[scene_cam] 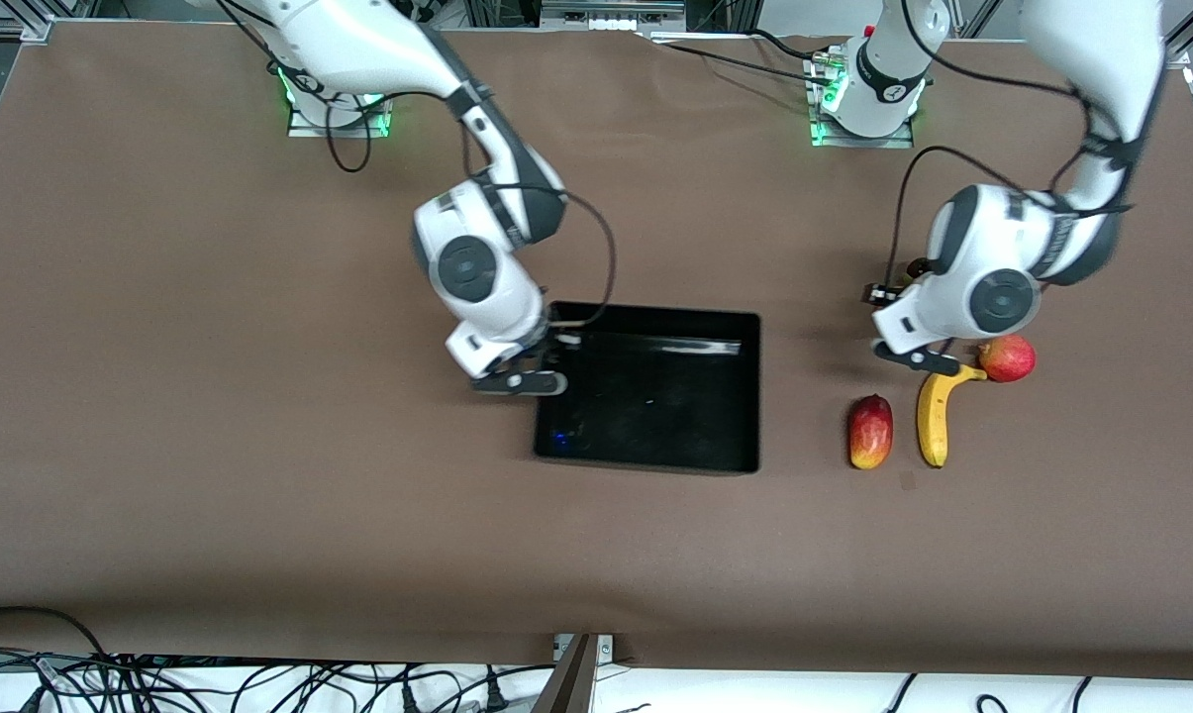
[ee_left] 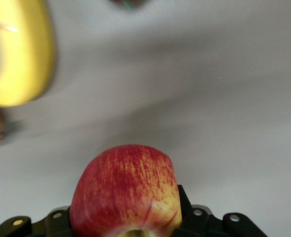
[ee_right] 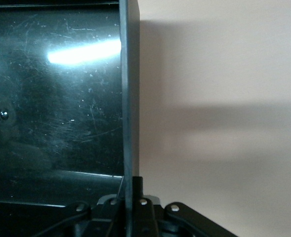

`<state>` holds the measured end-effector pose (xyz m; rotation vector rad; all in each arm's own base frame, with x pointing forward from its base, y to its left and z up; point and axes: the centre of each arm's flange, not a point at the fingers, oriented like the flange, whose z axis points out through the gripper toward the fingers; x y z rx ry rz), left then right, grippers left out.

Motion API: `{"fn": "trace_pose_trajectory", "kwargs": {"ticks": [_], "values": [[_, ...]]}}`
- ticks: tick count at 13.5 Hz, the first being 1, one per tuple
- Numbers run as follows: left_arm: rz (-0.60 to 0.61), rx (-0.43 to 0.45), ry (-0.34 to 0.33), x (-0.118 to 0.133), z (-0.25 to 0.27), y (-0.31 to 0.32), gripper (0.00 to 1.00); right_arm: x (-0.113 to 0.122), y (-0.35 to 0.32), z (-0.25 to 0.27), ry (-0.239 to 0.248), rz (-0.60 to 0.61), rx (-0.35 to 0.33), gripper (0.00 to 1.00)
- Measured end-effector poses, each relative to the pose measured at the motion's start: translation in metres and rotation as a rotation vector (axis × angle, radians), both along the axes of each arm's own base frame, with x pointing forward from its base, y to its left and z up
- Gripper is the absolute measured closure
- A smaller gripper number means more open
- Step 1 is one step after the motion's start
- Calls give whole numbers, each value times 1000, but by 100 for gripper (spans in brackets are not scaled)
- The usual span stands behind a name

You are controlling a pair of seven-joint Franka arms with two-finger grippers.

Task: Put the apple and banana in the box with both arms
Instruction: 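Slide the box with the right gripper while the left gripper carries the apple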

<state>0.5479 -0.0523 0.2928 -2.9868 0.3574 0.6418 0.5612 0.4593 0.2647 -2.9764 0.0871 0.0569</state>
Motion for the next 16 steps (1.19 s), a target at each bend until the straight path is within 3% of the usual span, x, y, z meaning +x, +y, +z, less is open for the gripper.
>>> {"fn": "trace_pose_trajectory", "kwargs": {"ticks": [3, 5, 8, 12, 14, 16], "values": [[6, 1, -65, 36, 79, -4, 32, -15, 38, -9, -12, 10, 8, 96], [2, -16, -104, 49, 96, -13, 32, -23, 50, -24, -27, 7, 13, 96], [32, -101, -106, 63, 94, -32, 32, -24, 57, -37, -53, 7, 22, 96], [67, -122, -68, 54, 76, -101, 32, -11, 59, -12, -102, -3, 52, 59], [80, -134, -44, 46, 51, -147, 32, 18, 31, 32, -133, -43, 26, 38], [86, -131, -53, 44, 13, -183, 32, 52, -34, 105, -102, -86, -28, 15]]}}
